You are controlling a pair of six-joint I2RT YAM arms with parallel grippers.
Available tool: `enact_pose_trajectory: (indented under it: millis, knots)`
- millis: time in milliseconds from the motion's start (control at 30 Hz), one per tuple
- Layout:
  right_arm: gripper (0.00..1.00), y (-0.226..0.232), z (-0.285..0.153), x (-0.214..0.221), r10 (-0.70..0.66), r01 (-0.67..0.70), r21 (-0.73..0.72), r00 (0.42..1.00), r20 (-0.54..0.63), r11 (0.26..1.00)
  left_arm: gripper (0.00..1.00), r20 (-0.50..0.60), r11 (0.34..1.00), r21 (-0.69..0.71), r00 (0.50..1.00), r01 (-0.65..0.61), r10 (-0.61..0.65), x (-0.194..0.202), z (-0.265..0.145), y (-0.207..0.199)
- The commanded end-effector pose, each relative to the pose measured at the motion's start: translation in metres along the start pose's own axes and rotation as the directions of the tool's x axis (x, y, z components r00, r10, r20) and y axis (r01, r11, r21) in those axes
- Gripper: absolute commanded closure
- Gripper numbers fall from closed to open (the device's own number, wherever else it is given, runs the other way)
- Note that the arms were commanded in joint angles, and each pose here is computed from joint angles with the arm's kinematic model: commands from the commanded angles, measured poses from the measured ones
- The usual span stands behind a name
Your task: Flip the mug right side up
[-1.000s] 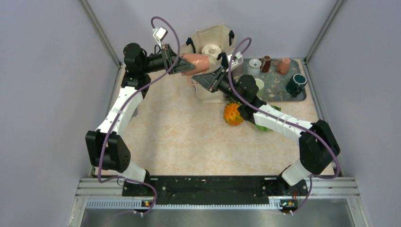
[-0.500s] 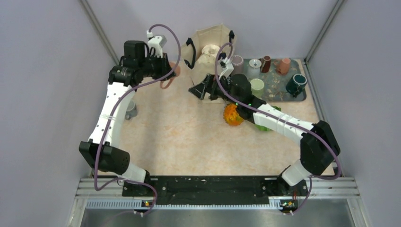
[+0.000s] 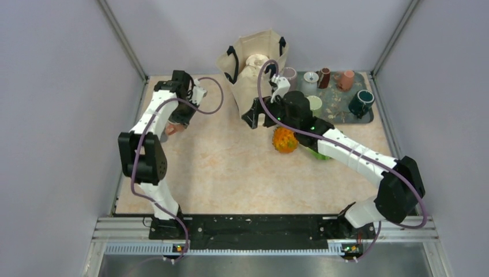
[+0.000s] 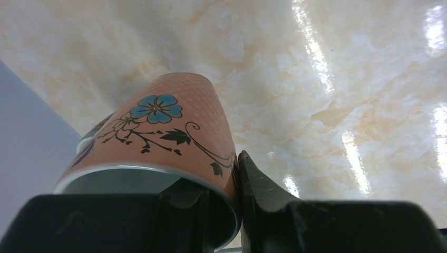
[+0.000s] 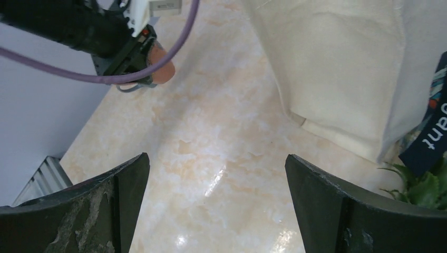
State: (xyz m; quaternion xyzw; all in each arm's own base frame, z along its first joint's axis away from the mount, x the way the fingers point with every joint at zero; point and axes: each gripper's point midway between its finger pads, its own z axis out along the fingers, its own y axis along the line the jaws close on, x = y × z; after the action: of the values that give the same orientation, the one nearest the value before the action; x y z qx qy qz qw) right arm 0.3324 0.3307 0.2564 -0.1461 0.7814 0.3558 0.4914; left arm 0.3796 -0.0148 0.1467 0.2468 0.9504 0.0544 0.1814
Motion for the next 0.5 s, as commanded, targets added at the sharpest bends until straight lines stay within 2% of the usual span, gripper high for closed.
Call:
enact_pose_trajectory:
  millis: [0, 233, 467]
  knots:
    - [0.01, 0.009, -0.023, -0.041, -0.079, 0.076, 0.024, 0.991, 0.104, 0.997, 1.0, -0.029, 1.0, -0.021, 1.0, -0.005, 0.005, -0.007, 0.008, 0.023]
    - [0.01, 0.005, -0.032, -0.043, -0.098, 0.093, 0.05, 0.988, 0.117, 0.994, 1.0, -0.124, 0.998, 0.059, 0.992, 0.004, 0.003, 0.006, 0.045, 0.016]
    - [0.01, 0.0, -0.035, -0.045, -0.11, 0.101, 0.079, 0.986, 0.127, 0.992, 0.98, -0.135, 0.979, 0.204, 0.991, 0.025, 0.003, 0.014, 0.059, 0.001]
